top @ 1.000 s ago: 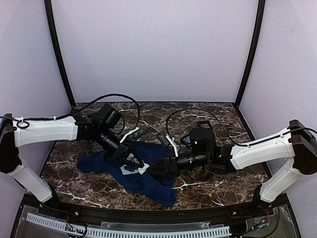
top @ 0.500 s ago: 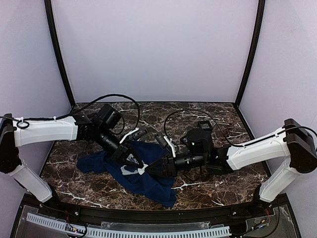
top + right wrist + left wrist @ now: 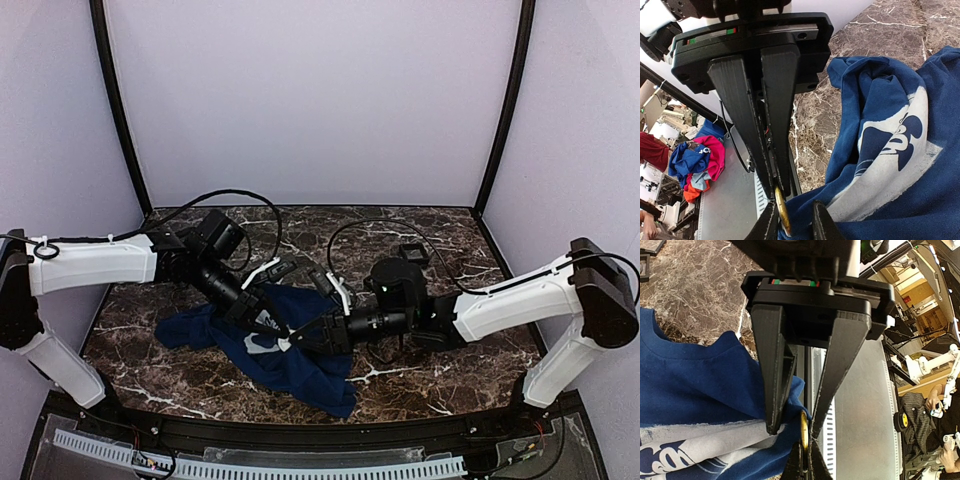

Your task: Remove the brooch from the garment

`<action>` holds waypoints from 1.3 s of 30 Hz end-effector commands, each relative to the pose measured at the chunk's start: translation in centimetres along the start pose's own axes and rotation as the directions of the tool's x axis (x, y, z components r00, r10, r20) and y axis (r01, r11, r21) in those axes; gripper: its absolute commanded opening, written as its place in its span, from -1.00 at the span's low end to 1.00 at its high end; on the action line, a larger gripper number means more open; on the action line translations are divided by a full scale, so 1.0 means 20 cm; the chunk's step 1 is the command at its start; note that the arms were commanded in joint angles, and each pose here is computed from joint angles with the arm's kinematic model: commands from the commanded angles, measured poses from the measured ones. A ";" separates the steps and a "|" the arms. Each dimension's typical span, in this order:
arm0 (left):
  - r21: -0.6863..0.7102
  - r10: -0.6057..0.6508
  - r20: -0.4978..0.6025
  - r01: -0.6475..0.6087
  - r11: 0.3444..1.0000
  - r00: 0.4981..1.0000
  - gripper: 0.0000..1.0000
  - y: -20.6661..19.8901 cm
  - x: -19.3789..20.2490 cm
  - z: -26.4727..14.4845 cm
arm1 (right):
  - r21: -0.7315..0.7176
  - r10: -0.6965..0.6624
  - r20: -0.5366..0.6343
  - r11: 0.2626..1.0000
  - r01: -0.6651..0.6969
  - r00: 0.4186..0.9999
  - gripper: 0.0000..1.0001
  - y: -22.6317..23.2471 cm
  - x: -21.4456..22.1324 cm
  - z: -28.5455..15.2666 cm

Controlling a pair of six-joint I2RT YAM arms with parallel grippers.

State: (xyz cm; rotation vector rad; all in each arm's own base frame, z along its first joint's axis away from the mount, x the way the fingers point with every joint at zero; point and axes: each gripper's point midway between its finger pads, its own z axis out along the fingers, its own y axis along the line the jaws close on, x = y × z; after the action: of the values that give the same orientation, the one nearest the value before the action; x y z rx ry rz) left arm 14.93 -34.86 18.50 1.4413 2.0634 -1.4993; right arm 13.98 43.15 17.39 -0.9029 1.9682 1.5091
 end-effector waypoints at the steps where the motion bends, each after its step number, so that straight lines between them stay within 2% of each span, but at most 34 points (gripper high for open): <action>1: 0.019 0.035 0.018 -0.036 0.999 0.999 -0.98 -0.05 -0.04 -0.02 | 0.082 0.004 -0.008 0.997 -0.004 1.000 -0.56 -0.08 0.03 0.03; 10: 0.031 0.043 0.026 -0.044 0.999 0.999 -0.98 -0.07 -0.05 -0.03 | 0.264 -0.003 -0.023 0.964 0.009 1.000 -0.64 -0.26 0.11 0.02; 16: 0.026 0.041 0.026 -0.042 0.999 0.999 -0.98 -0.06 -0.05 -0.03 | 0.253 -0.028 -0.035 0.967 0.036 0.999 -0.62 -0.24 0.11 0.01; 19: -0.019 0.040 0.018 -0.040 0.999 0.999 -0.98 -0.02 -0.04 -0.03 | 0.170 -0.039 -0.022 0.985 0.042 0.999 -0.42 -0.13 0.07 0.00; 22: -0.129 0.045 0.021 -0.041 0.991 0.999 -0.98 0.06 -0.05 -0.05 | 0.127 -0.037 0.024 0.991 0.034 0.999 0.13 -0.05 0.02 -0.05; 24: -0.178 0.052 0.027 -0.046 0.983 0.998 -0.99 0.09 -0.06 -0.06 | 0.143 -0.040 0.045 0.989 0.033 0.998 0.40 -0.04 0.00 -0.09; 25: -0.187 0.051 0.029 -0.045 0.981 0.998 -0.99 0.10 -0.06 -0.07 | 0.160 -0.041 0.051 0.987 0.032 0.998 0.48 -0.06 0.00 -0.10; 27: -0.198 0.060 0.045 -0.050 0.979 0.997 -0.98 0.10 -0.07 -0.08 | 0.193 -0.041 0.050 0.981 0.030 0.998 0.53 -0.09 0.02 -0.12; 31: -0.211 0.074 0.073 -0.057 0.976 0.995 -0.98 0.09 -0.09 -0.09 | 0.217 -0.022 0.006 0.976 0.021 1.000 0.46 -0.14 0.08 -0.09; 35: -0.210 0.087 0.098 -0.065 0.975 0.991 -0.98 0.08 -0.11 -0.10 | 0.216 -0.019 -0.011 0.976 0.021 1.000 0.27 -0.16 0.10 -0.05; 36: -0.211 0.085 0.100 -0.063 0.975 0.991 -0.98 0.08 -0.12 -0.10 | 0.213 -0.024 -0.013 0.977 0.027 1.000 0.18 -0.15 0.10 -0.05; 39: -0.232 0.092 0.112 -0.064 0.971 0.989 -0.98 0.09 -0.13 -0.11 | 0.188 -0.039 -0.019 0.981 0.042 0.999 -0.29 -0.12 0.09 -0.02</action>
State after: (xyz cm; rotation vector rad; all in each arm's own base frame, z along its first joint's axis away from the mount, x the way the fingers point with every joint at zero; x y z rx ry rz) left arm 17.95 -34.59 19.04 1.3286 2.0519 -1.2666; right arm 14.90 41.20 14.55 -0.8384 2.0644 1.2653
